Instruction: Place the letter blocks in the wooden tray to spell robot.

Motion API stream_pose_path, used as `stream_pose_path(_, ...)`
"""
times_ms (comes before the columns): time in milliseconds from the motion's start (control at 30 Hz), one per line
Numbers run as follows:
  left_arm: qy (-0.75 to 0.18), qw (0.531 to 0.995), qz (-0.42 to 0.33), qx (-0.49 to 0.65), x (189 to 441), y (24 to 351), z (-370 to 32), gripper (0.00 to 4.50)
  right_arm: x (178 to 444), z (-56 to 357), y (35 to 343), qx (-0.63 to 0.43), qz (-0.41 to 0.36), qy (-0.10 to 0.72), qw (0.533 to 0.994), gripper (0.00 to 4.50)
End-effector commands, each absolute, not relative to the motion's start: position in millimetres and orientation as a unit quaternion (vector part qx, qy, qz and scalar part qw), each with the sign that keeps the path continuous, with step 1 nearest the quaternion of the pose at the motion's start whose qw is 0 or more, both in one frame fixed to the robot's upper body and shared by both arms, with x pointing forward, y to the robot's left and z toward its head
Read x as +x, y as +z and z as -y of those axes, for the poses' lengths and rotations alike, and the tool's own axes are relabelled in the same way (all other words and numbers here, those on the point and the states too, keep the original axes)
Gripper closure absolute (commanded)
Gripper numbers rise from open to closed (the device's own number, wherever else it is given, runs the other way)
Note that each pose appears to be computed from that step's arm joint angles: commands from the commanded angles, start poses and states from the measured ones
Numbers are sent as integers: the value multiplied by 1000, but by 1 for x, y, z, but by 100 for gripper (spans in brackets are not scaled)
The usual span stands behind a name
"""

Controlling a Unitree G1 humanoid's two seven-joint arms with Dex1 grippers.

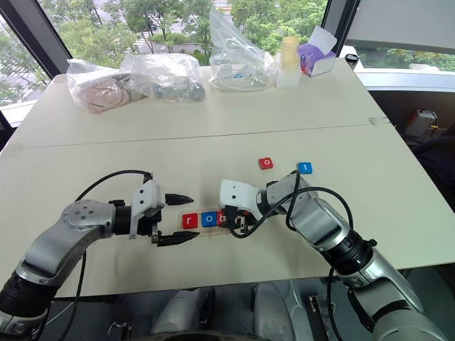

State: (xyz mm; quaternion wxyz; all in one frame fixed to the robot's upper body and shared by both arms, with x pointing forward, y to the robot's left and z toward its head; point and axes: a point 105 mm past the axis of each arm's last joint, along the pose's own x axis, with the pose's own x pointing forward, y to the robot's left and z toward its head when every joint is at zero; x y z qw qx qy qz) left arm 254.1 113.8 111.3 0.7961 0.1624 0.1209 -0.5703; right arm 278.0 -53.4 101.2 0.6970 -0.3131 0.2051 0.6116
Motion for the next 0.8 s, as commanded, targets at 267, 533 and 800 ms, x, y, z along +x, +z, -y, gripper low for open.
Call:
stream_pose_path(267, -570, 797, -100, 172, 253, 122, -111, 0, 278, 46, 114, -327, -178, 617, 693, 5)
stream_pose_path(533, -570, 797, -100, 171, 253, 122, -111, 0, 288, 51, 121, -328, -171, 601, 708, 5)
stream_pose_path(800, -570, 797, -98, 171, 254, 123, -110, 0, 297, 56, 120, -331, -173, 586, 719, 5)
